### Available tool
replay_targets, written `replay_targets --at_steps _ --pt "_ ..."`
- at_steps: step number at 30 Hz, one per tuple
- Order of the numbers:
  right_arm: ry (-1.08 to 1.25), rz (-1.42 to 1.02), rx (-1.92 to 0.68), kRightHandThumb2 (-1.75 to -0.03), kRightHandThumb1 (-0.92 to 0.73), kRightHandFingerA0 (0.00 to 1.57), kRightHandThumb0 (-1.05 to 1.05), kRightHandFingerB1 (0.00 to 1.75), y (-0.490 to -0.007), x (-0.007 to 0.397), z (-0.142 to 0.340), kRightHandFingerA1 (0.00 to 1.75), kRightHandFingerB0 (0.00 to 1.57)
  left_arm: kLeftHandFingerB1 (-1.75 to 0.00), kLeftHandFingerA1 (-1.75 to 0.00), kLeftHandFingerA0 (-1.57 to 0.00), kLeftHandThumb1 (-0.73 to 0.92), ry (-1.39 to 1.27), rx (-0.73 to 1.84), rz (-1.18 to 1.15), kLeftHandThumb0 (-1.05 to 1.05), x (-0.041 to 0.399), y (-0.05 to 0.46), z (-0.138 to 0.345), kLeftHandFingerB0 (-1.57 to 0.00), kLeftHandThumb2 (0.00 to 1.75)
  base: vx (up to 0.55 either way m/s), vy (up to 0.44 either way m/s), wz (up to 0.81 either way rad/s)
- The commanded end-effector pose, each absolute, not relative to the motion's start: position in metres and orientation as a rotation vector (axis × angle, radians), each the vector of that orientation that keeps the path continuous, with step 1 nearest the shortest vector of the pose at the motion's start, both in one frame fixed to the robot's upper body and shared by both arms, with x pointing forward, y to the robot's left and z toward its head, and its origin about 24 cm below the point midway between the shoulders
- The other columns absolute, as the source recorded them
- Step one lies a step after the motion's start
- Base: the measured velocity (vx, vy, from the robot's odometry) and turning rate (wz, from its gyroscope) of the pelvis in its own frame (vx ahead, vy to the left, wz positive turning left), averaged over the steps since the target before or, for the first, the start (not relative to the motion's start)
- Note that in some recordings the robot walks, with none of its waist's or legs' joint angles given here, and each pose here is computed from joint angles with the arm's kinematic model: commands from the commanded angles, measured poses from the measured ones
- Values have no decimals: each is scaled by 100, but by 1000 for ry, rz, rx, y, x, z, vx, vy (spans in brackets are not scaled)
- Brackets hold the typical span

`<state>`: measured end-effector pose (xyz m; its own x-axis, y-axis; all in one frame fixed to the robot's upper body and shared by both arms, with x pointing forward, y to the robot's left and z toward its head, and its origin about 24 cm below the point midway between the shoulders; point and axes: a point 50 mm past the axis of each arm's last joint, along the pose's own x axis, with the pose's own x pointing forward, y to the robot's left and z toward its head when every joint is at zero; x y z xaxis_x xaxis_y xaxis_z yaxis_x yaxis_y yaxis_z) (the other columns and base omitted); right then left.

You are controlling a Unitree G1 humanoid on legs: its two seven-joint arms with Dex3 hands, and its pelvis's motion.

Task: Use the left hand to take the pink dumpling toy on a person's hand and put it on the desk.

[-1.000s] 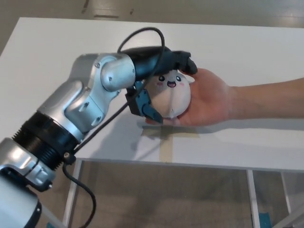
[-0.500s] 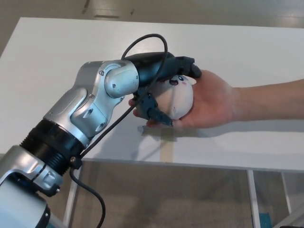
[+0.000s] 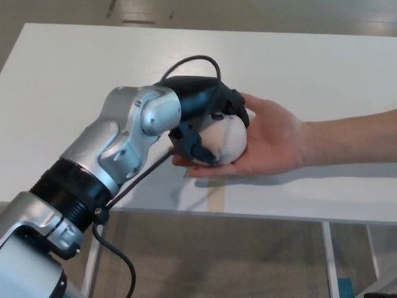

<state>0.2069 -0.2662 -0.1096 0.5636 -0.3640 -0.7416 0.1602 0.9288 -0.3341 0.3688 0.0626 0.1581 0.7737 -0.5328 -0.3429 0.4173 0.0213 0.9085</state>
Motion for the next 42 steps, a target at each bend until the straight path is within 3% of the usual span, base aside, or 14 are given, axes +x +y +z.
replay_targets --at_steps 1,3,6,8,18,19,20,21,23,31,38,42 --pt "940 -313 -241 -61 -72 70 -24 43 -270 203 -111 47 56 -47 -131 -76 82 -88 1476 -697 -17 366 64 151 -67 65 0 0 0" --pt "937 -311 -247 -61 -73 69 -23 42 -270 204 -110 46 56 -50 -146 -68 77 -104 1416 -695 -19 367 63 156 -73 65 0 0 0" --pt "939 -313 -248 -61 -73 69 -23 42 -271 203 -110 46 56 -58 -145 -68 71 -117 1392 -693 -31 366 63 157 -80 67 0 0 0" --pt "938 -314 -248 -61 -73 69 -23 42 -270 203 -110 46 56 -58 -153 -64 76 -119 1382 -691 -19 366 63 157 -84 63 0 0 0" --pt "940 -309 -245 -61 -72 69 -24 42 -270 204 -110 46 56 -61 -156 -68 78 -139 1349 -688 -20 365 65 158 -85 64 0 0 0" --pt "936 -310 -239 -61 -72 69 -24 43 -270 204 -110 46 56 -82 -159 -66 78 -145 1348 -685 -20 365 65 158 -85 63 0 0 0" --pt "936 -310 -239 -61 -72 69 -24 43 -270 204 -110 46 56 -82 -159 -66 78 -145 1348 -685 -20 365 65 158 -85 63 0 0 0" --pt "933 -312 -230 -61 -72 69 -24 43 -270 204 -110 47 57 -96 -160 -66 79 -148 1349 -681 -20 365 65 158 -77 62 0 0 0" --pt "934 -312 -231 -61 -72 70 -24 43 -270 205 -110 47 57 -66 -159 -66 78 -149 1352 -679 -20 366 65 158 -87 62 0 0 0" --pt "939 -313 -243 -61 -72 70 -25 43 -270 205 -110 47 58 -73 -159 -65 78 -155 1353 -674 -20 366 65 159 -85 62 0 0 0" --pt "938 -313 -224 -61 -72 70 -25 43 -271 204 -110 47 57 -66 -159 -65 78 -153 1359 -673 -20 366 65 159 -87 62 0 0 0" --pt "936 -310 -225 -61 -72 70 -25 43 -270 205 -110 47 57 -76 -160 -65 78 -154 1363 -672 -20 367 64 160 -84 62 0 0 0"
